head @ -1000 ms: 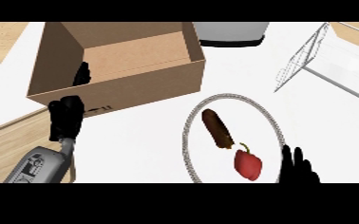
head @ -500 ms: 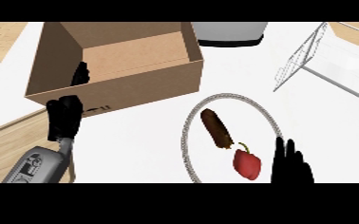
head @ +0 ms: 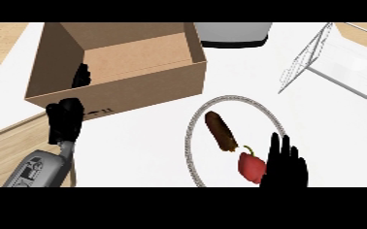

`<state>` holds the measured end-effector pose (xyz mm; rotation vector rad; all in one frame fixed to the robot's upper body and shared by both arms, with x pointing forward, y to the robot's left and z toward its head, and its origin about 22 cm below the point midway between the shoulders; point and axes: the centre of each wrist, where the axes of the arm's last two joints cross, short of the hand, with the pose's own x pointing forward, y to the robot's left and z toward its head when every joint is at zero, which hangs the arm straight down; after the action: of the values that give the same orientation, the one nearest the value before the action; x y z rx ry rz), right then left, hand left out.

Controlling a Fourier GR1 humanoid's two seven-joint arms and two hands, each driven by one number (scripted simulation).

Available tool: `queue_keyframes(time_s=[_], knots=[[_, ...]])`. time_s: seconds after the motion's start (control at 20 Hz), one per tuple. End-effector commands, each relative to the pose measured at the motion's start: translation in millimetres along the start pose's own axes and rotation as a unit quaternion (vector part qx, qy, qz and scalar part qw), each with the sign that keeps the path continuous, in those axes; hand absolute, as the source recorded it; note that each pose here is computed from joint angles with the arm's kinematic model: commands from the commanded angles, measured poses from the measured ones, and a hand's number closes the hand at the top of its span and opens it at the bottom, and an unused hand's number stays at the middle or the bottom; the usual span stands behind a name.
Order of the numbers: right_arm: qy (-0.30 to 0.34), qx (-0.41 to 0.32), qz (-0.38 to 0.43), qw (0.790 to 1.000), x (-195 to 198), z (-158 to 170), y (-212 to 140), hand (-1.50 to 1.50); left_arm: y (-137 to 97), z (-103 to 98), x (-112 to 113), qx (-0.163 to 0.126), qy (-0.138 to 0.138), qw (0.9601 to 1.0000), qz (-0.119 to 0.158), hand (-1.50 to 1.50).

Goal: Pick the bell pepper from the placemat and place it in the tiered shelf

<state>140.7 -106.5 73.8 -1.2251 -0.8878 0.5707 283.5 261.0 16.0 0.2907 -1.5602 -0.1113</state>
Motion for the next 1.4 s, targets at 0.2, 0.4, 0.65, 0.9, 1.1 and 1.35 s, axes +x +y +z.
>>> queue_keyframes(time_s=[0.2,0.4,0.65,0.9,1.1,1.35], knots=[[0.090,0.003,0.013,0.996,11,-13,3,-1.50,-35,1,11,-0.091,-0.023,0.9955,0.013,0.00],[0.091,0.007,0.021,0.996,7,-27,15,-1.50,-45,13,-4,-0.092,-0.021,0.9955,0.010,0.00],[0.102,0.015,0.010,0.995,4,-28,37,-1.50,-26,-2,9,-0.087,-0.023,0.9959,0.011,0.00],[0.095,0.022,0.005,0.995,4,-30,37,-1.50,-29,7,8,-0.097,-0.020,0.9950,0.011,0.00],[0.103,0.029,0.007,0.994,3,-45,41,-1.50,-42,7,9,-0.095,-0.008,0.9953,0.017,0.00],[0.082,0.067,0.060,0.993,-2,-33,56,1.50,-44,-2,22,-0.097,-0.014,0.9950,0.015,0.00]])
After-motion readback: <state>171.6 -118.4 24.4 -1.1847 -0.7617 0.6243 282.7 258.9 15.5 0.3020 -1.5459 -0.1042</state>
